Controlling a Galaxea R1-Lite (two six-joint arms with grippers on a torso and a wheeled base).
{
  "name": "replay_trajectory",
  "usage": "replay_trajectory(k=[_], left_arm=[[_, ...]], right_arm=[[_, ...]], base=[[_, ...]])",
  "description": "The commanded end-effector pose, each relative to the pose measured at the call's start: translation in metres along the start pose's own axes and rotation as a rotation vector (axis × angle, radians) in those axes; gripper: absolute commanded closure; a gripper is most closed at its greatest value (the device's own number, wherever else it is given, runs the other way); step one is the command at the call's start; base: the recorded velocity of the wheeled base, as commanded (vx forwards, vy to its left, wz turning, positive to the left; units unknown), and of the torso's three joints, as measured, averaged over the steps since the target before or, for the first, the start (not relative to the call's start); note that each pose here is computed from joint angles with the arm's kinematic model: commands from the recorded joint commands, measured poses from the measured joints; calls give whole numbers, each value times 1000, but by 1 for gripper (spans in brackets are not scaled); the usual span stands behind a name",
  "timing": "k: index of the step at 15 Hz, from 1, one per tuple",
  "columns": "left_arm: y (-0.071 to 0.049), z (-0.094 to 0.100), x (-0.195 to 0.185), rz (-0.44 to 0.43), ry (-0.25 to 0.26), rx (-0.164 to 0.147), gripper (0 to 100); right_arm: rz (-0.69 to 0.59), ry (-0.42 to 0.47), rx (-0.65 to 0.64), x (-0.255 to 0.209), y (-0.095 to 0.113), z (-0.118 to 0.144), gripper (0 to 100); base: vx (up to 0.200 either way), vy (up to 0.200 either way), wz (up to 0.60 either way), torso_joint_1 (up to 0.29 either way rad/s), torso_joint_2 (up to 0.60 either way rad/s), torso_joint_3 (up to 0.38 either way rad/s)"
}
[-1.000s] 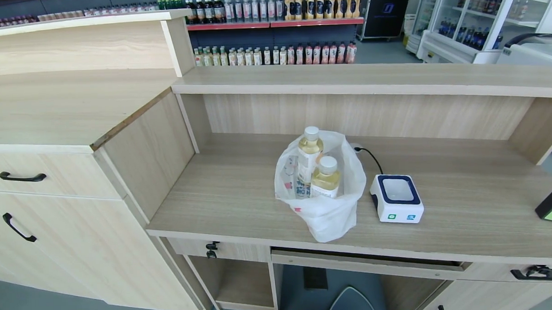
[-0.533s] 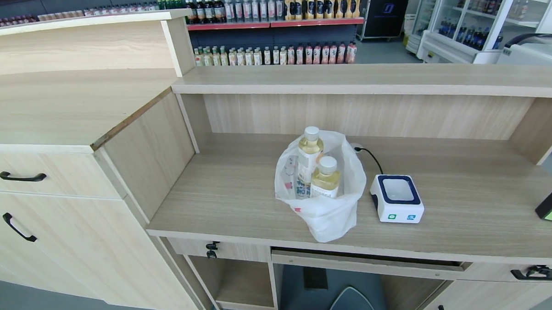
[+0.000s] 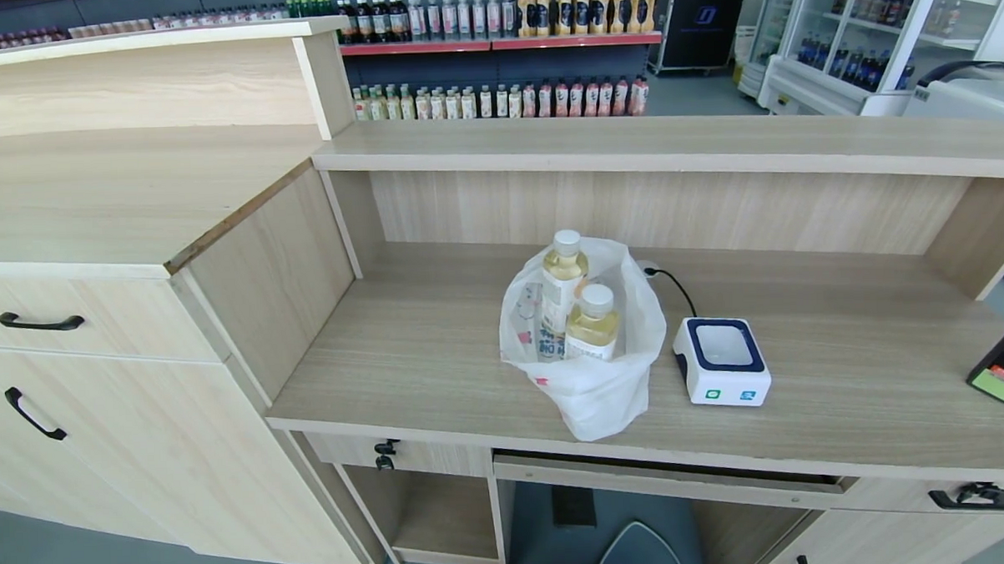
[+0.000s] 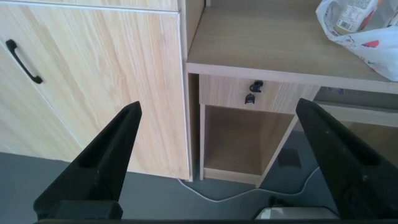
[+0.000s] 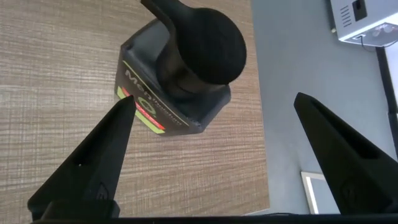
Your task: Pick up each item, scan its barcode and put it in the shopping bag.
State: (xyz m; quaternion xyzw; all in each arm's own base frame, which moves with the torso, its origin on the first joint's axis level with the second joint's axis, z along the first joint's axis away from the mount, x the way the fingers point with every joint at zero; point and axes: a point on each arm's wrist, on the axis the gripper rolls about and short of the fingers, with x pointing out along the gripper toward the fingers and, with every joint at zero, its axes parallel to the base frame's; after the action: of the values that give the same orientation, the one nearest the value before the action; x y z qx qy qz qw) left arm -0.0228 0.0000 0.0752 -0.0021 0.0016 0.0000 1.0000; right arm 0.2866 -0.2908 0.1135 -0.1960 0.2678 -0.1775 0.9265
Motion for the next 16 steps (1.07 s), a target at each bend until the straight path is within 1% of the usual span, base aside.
replay_trajectory(k=[1,4,12,16], left_arm=[[0,0,0,0,0,0,0],[0,0,0,0,0,0,0],[0,0,0,0,0,0,0],[0,0,0,0,0,0,0]], right_arm=[[19,-7,-8,4,7,3,0],[42,-4,-12,8,15,4,0],[72,1,-10,17,25,2,0],[79,-16,-15,23,31,5,0]], base=[[0,0,0,0,0,0],[0,0,0,0,0,0],[0,0,0,0,0,0],[0,0,0,0,0,0]])
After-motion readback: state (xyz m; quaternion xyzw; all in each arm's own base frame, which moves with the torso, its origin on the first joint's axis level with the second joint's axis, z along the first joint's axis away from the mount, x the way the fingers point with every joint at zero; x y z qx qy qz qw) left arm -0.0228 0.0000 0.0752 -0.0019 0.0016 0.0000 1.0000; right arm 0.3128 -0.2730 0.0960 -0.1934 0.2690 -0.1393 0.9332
